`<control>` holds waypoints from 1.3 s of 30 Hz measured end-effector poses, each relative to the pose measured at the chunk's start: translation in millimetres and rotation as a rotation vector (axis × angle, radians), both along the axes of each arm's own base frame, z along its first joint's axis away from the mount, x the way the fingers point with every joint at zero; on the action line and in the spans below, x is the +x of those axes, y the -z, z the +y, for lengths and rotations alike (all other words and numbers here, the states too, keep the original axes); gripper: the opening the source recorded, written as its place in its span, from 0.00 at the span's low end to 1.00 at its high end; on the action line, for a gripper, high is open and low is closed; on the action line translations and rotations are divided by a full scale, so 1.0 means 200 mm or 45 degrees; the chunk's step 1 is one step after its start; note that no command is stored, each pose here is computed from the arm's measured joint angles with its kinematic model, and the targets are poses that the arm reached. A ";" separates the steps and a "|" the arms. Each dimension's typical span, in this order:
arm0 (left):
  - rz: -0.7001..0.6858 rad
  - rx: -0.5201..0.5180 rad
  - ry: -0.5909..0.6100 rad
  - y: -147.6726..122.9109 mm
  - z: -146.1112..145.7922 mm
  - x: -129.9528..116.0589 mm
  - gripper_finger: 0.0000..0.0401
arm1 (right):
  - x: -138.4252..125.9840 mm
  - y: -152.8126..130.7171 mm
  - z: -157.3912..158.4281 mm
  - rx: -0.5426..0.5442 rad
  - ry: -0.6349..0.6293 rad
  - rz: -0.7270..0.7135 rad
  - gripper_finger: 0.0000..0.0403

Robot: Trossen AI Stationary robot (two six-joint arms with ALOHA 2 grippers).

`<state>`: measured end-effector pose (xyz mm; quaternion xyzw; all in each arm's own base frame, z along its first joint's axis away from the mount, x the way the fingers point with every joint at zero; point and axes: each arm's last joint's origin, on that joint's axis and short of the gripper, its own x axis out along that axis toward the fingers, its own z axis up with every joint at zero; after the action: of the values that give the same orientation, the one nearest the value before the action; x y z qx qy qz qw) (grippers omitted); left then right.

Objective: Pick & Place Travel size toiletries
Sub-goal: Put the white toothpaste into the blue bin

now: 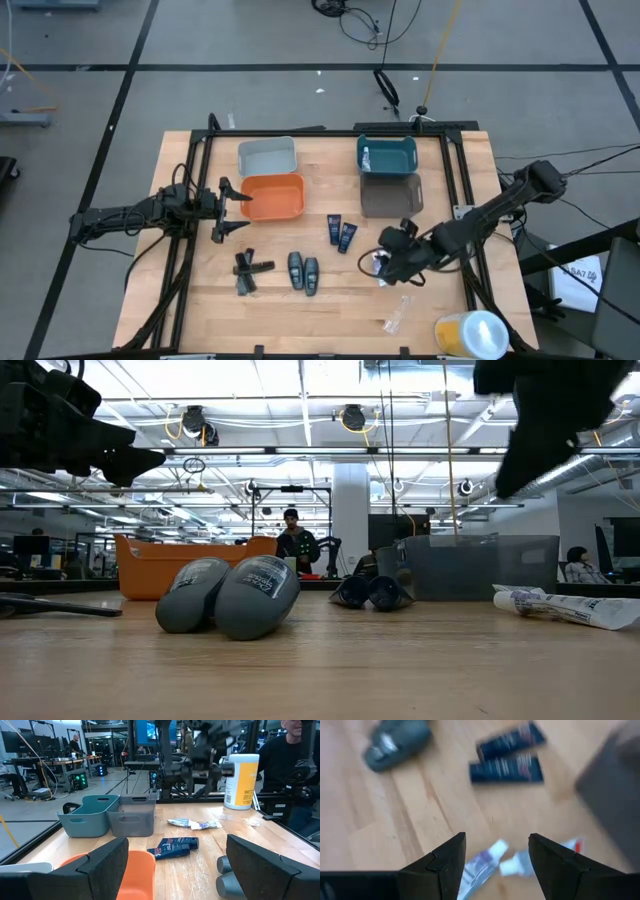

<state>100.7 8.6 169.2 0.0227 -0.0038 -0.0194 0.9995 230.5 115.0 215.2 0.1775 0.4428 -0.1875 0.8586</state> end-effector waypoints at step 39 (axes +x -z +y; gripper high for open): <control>0.000 0.000 0.000 0.00 0.00 0.00 0.82 | 0.11 0.40 -0.16 0.018 0.505 0.466 0.52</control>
<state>100.7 8.6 169.2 0.0227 -0.0037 -0.0194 0.9995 251.8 83.8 136.1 0.2299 0.5487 -0.3777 0.7095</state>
